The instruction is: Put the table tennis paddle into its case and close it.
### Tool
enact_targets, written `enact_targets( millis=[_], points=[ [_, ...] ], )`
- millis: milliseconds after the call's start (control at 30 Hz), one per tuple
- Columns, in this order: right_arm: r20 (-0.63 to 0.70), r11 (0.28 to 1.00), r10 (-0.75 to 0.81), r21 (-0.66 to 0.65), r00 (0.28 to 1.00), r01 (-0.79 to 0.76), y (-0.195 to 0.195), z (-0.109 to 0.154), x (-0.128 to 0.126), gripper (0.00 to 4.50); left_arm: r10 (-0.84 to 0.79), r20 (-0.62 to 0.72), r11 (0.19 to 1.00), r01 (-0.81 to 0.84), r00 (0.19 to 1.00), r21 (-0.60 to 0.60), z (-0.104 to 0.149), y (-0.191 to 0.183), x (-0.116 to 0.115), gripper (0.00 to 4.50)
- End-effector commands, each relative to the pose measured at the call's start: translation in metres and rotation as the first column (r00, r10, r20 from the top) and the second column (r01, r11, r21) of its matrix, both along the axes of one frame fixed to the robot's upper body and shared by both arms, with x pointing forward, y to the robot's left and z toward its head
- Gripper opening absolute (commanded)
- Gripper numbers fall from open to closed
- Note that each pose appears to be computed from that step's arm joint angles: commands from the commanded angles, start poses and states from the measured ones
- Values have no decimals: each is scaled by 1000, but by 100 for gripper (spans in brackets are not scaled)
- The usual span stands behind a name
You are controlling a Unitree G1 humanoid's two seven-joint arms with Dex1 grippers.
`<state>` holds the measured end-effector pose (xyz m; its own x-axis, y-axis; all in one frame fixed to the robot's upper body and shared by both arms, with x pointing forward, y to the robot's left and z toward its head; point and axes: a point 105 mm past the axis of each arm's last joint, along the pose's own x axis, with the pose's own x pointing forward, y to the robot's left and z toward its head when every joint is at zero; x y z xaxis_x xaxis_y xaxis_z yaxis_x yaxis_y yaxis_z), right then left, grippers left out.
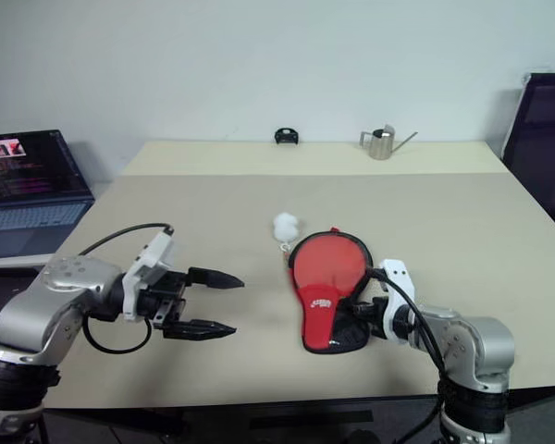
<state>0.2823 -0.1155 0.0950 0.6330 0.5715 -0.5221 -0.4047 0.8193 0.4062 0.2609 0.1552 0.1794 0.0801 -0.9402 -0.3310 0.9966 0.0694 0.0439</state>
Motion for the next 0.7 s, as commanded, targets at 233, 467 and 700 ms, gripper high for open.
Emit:
enact_targets(
  millis=[233, 467, 700],
  points=[
    [-7, 999, 32, 28, 999, -32, 5, -5, -33, 2, -36, 2, 999, 36, 999, -2, 3, -5, -6, 450],
    [-20, 999, 13, 38, 1000, -12, 2, -7, -43, 2, -45, -3, 999, 45, 999, -5, 0, -7, -6, 450],
    [-43, 999, 4, 44, 999, -2, 3, -8, -45, 2, -44, 2, 999, 44, 999, -5, 0, -8, -5, 450]
  ],
)
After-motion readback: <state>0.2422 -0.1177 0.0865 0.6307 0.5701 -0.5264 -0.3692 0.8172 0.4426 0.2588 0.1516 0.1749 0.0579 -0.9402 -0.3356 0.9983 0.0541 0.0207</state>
